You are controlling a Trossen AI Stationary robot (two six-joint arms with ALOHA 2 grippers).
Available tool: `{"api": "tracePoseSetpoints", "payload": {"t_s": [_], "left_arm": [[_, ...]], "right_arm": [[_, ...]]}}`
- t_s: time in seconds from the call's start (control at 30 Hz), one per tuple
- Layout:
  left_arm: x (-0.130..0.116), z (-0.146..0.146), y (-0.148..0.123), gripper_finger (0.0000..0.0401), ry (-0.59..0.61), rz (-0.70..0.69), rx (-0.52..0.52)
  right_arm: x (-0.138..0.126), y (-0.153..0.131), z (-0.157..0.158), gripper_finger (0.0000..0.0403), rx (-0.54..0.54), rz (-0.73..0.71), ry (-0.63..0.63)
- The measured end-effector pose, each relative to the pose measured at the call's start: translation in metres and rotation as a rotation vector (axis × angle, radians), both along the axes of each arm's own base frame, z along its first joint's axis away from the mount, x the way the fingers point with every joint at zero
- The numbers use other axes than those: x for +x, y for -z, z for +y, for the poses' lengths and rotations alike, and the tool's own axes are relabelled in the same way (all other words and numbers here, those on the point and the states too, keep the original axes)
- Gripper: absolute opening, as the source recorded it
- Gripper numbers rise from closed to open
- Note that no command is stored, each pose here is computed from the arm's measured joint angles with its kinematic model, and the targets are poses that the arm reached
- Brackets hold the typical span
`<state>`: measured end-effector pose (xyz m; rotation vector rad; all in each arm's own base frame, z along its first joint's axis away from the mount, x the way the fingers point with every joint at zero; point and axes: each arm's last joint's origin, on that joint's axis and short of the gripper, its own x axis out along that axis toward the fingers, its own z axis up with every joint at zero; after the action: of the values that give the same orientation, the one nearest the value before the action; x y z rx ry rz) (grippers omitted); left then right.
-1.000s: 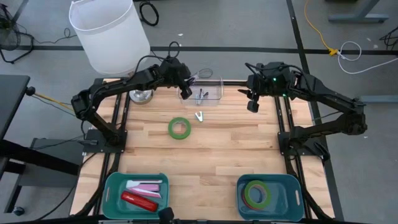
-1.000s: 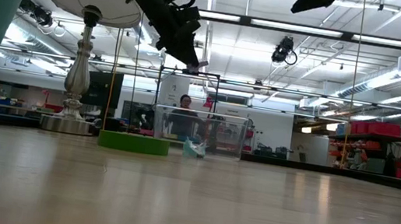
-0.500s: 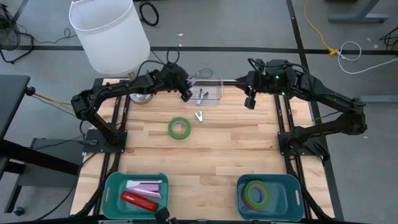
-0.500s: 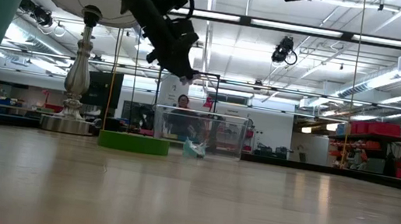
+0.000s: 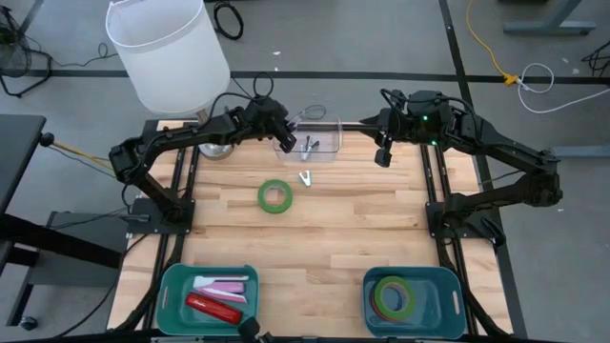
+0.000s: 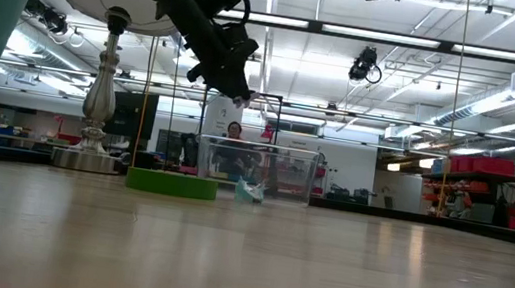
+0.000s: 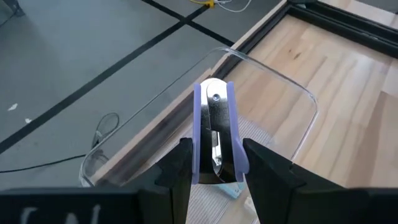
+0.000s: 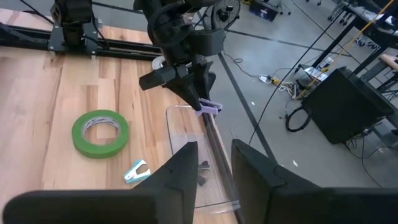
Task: Pick and place Stapler, Stapler remover, tape
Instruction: Put the purple staple remover into the transparent bin
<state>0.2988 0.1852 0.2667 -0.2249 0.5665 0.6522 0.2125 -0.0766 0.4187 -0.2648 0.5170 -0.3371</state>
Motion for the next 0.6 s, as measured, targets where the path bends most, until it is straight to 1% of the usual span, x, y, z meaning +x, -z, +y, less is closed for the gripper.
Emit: {"api": "tracePoseSetpoints", "payload": {"t_s": [0.1,0.4,0.5,0.6], "left_arm": [[0.003,0.001,0.007,0.014,0.001,0.013,-0.014],[0.019,0.011,0.051,0.014,-0.043,0.073,-0.118],[0.022,0.013,0.059,0.014,-0.059,0.074,-0.143],[0.023,0.013,0.061,0.014,-0.059,0.074,-0.145]], "right_arm": [[0.0,0.0,0.0,0.0097,0.0,0.0,0.0],[0.0,0.0,0.0,0.0097,0.001,0.001,-0.001],[0.0,0.0,0.0,0.0097,0.002,0.004,-0.001],[0.0,0.001,0.0,0.0097,0.004,0.01,-0.001]]}}
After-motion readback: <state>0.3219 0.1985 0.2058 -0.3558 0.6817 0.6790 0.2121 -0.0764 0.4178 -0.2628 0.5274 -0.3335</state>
